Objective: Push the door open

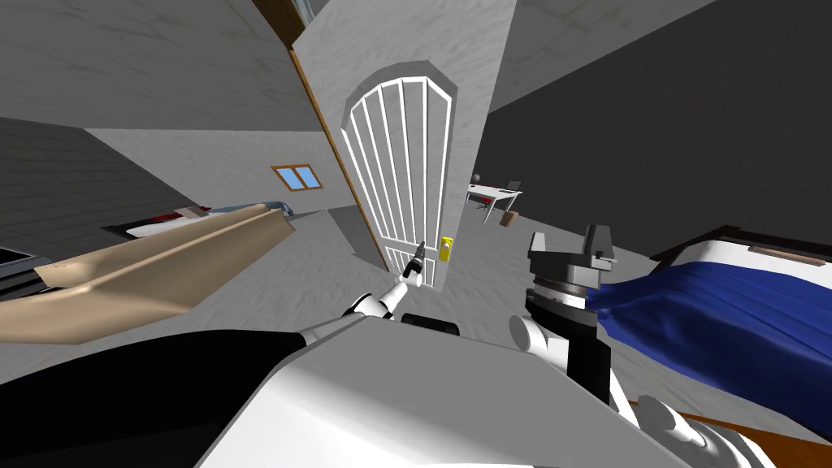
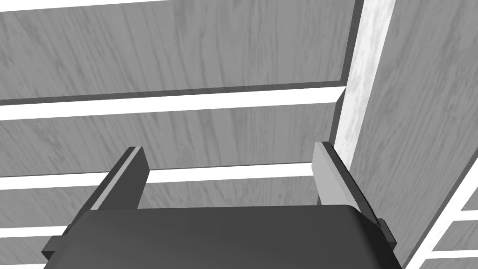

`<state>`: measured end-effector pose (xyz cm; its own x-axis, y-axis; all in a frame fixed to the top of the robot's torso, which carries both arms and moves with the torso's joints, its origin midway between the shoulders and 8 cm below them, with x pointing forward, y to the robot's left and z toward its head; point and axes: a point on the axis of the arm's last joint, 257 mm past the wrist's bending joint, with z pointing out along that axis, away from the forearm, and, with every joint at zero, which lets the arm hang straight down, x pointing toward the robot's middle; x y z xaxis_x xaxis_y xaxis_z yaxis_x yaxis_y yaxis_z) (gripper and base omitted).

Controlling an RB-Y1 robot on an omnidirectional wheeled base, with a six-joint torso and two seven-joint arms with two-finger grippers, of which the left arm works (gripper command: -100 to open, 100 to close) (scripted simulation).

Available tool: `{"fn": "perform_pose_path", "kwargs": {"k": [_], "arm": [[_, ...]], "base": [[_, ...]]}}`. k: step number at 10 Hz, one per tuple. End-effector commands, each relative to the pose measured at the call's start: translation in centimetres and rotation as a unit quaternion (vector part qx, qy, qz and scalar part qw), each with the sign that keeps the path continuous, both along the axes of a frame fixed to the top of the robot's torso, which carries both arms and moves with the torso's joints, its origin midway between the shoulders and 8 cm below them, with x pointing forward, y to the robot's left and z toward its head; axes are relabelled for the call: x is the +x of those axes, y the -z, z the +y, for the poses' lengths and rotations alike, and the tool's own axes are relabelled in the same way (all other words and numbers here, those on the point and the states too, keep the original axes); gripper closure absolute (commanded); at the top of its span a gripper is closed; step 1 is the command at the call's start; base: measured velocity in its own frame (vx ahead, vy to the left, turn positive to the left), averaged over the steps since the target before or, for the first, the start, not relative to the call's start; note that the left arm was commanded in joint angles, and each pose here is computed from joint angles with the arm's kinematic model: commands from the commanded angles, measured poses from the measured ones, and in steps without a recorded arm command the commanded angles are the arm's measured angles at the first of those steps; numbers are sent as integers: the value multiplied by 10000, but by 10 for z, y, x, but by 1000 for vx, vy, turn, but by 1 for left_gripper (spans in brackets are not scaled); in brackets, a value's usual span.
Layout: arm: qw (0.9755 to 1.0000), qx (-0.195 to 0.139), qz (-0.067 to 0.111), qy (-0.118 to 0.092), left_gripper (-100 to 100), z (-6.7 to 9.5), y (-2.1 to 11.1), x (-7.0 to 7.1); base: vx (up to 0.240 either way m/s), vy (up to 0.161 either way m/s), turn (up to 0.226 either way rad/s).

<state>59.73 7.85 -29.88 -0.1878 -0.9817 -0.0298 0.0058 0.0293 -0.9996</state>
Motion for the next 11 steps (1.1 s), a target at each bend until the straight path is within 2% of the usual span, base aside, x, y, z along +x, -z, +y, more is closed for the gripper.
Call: {"fn": "perform_pose_path", "kwargs": {"k": [1, 3, 11], "arm": [[10000, -46, 11, 63, -100, -8, -1, -3], [9999, -95, 21, 123, -100, -17, -1, -5], [9997, -150, 32, 185, -100, -27, -2, -8]], "base": [[-150, -130, 18], [-94, -81, 46], [-102, -89, -7]]}}
